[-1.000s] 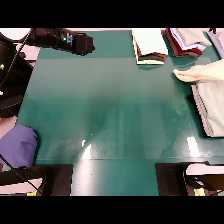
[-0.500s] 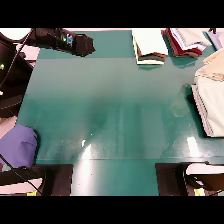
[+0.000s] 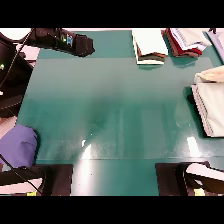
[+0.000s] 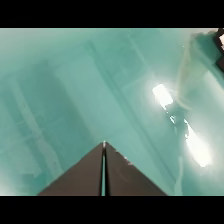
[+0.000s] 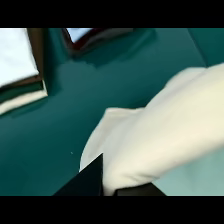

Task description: Fold the shirts.

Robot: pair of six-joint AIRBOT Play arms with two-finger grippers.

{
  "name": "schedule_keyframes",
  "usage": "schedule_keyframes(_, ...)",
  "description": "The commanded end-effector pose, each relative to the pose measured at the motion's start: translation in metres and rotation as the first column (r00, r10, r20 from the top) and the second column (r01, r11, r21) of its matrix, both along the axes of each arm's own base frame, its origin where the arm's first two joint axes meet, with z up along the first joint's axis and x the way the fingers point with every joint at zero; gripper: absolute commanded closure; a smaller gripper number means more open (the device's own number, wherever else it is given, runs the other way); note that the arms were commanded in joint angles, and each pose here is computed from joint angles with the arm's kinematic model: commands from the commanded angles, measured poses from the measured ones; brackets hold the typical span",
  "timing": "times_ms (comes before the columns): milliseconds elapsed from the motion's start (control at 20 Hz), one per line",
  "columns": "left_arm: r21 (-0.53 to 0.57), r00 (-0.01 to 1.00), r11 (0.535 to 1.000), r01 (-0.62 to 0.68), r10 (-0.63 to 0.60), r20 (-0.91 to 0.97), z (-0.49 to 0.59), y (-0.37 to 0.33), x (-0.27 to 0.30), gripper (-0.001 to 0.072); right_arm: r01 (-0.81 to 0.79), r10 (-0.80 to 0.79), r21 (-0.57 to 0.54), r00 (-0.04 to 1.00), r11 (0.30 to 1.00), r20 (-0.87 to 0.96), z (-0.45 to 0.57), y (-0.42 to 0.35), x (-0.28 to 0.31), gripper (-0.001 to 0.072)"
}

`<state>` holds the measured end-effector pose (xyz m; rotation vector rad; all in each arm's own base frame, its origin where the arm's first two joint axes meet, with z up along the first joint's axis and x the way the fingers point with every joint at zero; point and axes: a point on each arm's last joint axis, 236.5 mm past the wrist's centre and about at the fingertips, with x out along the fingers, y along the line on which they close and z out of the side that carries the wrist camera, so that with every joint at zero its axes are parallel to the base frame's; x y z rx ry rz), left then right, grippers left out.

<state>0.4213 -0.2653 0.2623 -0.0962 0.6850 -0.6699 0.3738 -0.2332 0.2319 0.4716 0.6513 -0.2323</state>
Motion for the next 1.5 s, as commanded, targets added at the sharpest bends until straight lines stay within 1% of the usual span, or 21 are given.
schedule_keyframes(0,0.013,1.000,1.000,0.012,-0.012,0.013,0.000,0.000,0.000,0.0682,0.077,-0.081,-0.028,0.976,0.997,-0.203,-0.052,-0.001,-0.068,0.0696)
schedule_keyframes(250,0.029,0.999,0.999,0.026,-0.027,0.027,-0.001,0.000,0.000,0.0682,0.140,-0.170,-0.103,0.890,0.985,-0.424,-0.116,0.001,-0.140,0.0690)
schedule_keyframes(300,0.028,0.999,0.999,0.026,-0.027,0.027,0.000,0.000,0.000,0.0682,0.144,-0.183,-0.119,0.871,0.982,-0.456,-0.125,0.001,-0.152,0.0635)
schedule_keyframes(350,0.028,0.999,0.999,0.026,-0.027,0.027,0.000,0.000,0.000,0.0682,0.147,-0.196,-0.137,0.851,0.980,-0.487,-0.133,0.000,-0.162,0.0465)
schedule_keyframes(400,0.028,0.999,0.999,0.026,-0.027,0.028,0.000,0.000,0.000,0.0682,0.150,-0.206,-0.149,0.837,0.977,-0.507,-0.139,-0.001,-0.169,0.0263)
schedule_keyframes(450,0.028,0.999,0.999,0.026,-0.027,0.029,0.000,0.000,0.000,0.0682,0.151,-0.216,-0.165,0.826,0.975,-0.521,-0.143,-0.003,-0.174,0.0129)
schedule_keyframes(500,0.027,0.999,0.999,0.025,-0.026,0.030,0.000,0.000,0.000,0.0682,0.152,-0.220,-0.171,0.824,0.974,-0.522,-0.141,-0.004,-0.175,0.0082)
schedule_keyframes(600,0.027,0.999,0.999,0.026,-0.026,0.029,0.000,0.000,0.000,0.0682,0.166,-0.224,-0.164,0.861,0.972,-0.456,-0.123,-0.003,-0.159,0.0082)
schedule_keyframes(700,0.027,0.999,0.999,0.025,-0.026,0.029,0.000,0.000,0.000,0.0682,0.126,-0.163,-0.133,0.931,0.983,-0.325,-0.088,0.015,-0.121,0.0083)
schedule_keyframes(750,0.027,0.999,0.999,0.026,-0.026,0.029,0.000,0.000,0.000,0.0681,0.075,-0.100,-0.103,0.961,0.992,-0.259,-0.071,0.035,-0.099,0.0083)
schedule_keyframes(850,0.027,0.999,0.999,0.025,-0.026,0.029,0.000,0.000,0.000,0.0681,-0.088,0.083,-0.032,0.989,0.996,-0.122,-0.037,0.095,-0.056,0.0083)
schedule_keyframes(900,0.027,0.999,0.999,0.025,-0.026,0.029,0.000,0.000,0.000,0.0681,-0.184,0.183,-0.012,0.981,0.983,-0.070,-0.024,0.130,-0.039,0.0083)
schedule_keyframes(1000,0.027,0.999,0.999,0.025,-0.026,0.029,0.000,0.000,0.000,0.0681,-0.354,0.353,-0.017,0.935,0.935,-0.024,-0.014,0.194,-0.020,0.0084)
schedule_keyframes(1150,0.023,0.999,0.999,0.022,-0.023,0.035,0.002,0.000,0.002,0.0681,-0.569,0.569,-0.026,0.823,0.822,-0.008,-0.015,0.283,-0.010,0.0094)
schedule_keyframes(1250,0.013,0.999,1.000,0.017,-0.017,0.050,0.005,-0.001,0.004,0.0681,-0.672,0.672,-0.014,0.740,0.740,-0.018,-0.023,0.332,-0.011,0.0246)
schedule_keyframes(1300,0.009,0.998,1.000,0.014,-0.014,0.057,0.007,-0.001,0.005,0.0682,-0.709,0.709,-0.007,0.705,0.705,-0.023,-0.027,0.352,-0.012,0.0376)
schedule_keyframes(1350,0.003,0.998,1.000,0.010,-0.010,0.066,0.009,-0.001,0.007,0.0681,-0.742,0.742,0.001,0.670,0.670,-0.031,-0.032,0.370,-0.015,0.0621)
schedule_keyframes(1400,-0.005,0.997,1.000,0.005,-0.005,0.078,0.011,-0.001,0.009,0.0682,-0.765,0.765,0.008,0.644,0.644,-0.036,-0.037,0.383,-0.016,0.0696)
schedule_keyframes(1450,-0.012,0.996,1.000,0.001,0.001,0.089,0.014,-0.002,0.011,0.0681,-0.783,0.783,0.016,0.621,0.622,-0.043,-0.041,0.394,-0.018,0.0696)
